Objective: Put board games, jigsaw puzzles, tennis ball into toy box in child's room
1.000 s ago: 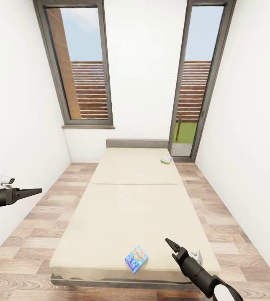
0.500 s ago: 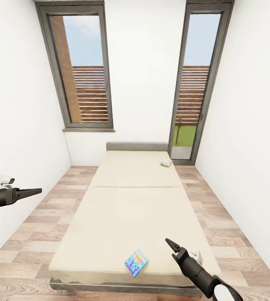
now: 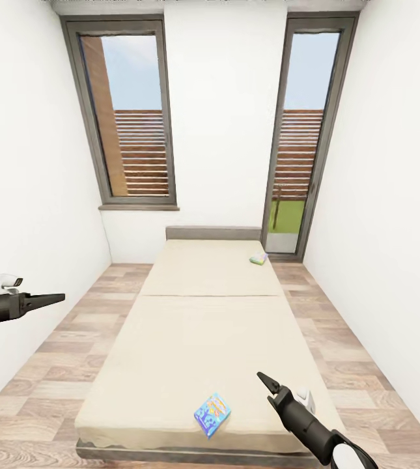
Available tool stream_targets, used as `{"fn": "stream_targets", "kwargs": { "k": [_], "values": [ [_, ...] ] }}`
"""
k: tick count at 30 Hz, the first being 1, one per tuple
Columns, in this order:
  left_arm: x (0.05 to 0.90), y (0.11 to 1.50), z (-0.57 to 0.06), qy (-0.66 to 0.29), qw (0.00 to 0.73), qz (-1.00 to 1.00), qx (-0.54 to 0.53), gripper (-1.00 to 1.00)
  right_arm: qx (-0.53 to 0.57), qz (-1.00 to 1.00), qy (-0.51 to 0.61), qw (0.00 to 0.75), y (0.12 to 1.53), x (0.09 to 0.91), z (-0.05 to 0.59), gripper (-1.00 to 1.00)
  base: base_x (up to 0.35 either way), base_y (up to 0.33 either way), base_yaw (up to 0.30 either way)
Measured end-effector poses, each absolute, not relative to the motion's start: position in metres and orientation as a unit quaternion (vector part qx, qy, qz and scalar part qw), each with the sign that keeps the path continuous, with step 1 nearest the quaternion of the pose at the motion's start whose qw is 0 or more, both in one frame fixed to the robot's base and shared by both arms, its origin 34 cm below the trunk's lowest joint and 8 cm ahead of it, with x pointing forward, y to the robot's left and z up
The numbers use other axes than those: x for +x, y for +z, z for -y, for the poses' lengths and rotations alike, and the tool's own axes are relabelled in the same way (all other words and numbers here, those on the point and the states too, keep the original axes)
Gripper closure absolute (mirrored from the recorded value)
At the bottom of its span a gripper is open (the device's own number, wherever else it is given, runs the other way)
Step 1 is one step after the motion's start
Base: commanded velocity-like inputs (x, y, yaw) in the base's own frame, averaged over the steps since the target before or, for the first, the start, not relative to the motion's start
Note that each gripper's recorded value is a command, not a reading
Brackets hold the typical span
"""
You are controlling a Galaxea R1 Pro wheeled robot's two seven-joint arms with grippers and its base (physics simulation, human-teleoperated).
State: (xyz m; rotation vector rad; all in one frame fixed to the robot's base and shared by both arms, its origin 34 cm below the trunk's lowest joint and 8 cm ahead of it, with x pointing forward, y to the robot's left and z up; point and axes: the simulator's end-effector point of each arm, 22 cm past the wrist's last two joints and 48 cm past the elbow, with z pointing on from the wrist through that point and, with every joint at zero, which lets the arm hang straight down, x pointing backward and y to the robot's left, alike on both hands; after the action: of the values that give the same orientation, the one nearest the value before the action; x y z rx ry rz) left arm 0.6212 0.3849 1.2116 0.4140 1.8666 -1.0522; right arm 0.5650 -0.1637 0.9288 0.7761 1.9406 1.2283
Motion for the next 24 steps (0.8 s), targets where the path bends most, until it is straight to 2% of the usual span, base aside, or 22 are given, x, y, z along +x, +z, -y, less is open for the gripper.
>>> {"fn": "stream_targets", "kwargs": {
  "k": [24],
  "values": [
    [0.612, 1.231, -0.385, -0.424, 0.476, -0.750, 0.177, -1.00, 0.290, -0.743, 0.480, 0.366, 0.947, 0.567, 0.164, -1.00, 0.000, 0.000, 0.000]
  ]
}}
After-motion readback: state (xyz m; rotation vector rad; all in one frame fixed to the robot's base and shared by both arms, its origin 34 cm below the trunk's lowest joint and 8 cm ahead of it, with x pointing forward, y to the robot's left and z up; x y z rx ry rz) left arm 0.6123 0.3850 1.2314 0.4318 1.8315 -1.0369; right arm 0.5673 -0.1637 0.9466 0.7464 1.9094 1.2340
